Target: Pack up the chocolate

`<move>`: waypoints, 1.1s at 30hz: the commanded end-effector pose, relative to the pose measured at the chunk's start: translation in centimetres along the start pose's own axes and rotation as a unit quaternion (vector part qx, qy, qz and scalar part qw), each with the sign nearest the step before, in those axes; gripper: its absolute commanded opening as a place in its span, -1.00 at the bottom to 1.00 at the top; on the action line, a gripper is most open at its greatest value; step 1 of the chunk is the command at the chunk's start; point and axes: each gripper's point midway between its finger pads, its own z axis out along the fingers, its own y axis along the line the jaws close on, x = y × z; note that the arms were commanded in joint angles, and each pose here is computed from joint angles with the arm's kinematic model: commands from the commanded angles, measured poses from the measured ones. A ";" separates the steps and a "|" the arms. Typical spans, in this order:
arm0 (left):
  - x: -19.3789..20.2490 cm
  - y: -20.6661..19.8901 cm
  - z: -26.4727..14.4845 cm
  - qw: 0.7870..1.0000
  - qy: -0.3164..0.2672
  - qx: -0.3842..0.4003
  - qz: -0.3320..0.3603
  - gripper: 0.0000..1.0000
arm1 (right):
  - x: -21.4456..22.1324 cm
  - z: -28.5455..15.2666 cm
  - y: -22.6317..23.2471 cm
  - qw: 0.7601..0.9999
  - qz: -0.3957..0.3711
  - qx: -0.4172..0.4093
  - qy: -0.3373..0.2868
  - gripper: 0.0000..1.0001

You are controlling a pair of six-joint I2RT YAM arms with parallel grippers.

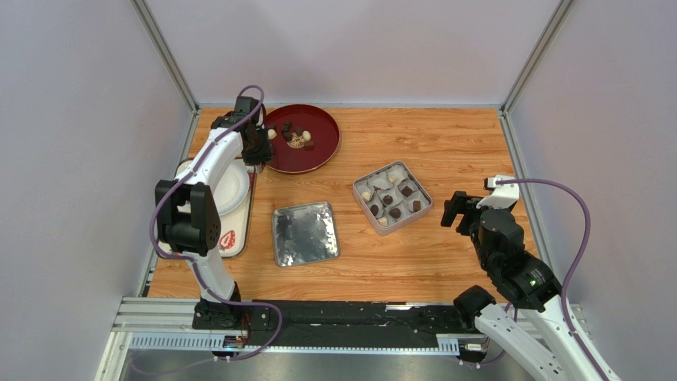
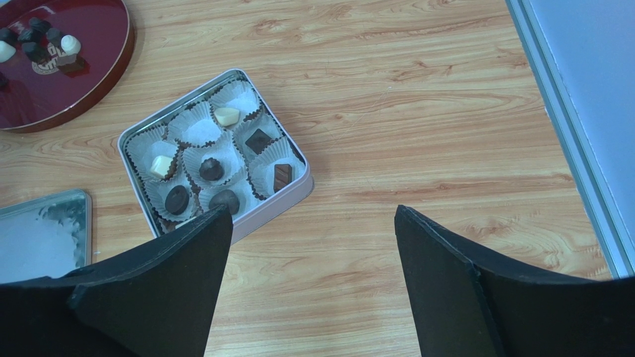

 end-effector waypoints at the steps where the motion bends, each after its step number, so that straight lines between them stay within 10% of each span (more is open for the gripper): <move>1: 0.5 -1.7 -4.6 0.998 -0.029 0.045 0.032 -0.33 | -1.2 -0.1 0.3 1.000 0.008 -0.008 -0.021 0.68; 33: 8.8 -19.6 -15.4 0.942 -0.033 0.261 0.207 -0.32 | -1.4 -0.3 0.1 1.000 0.013 -0.006 -0.028 0.66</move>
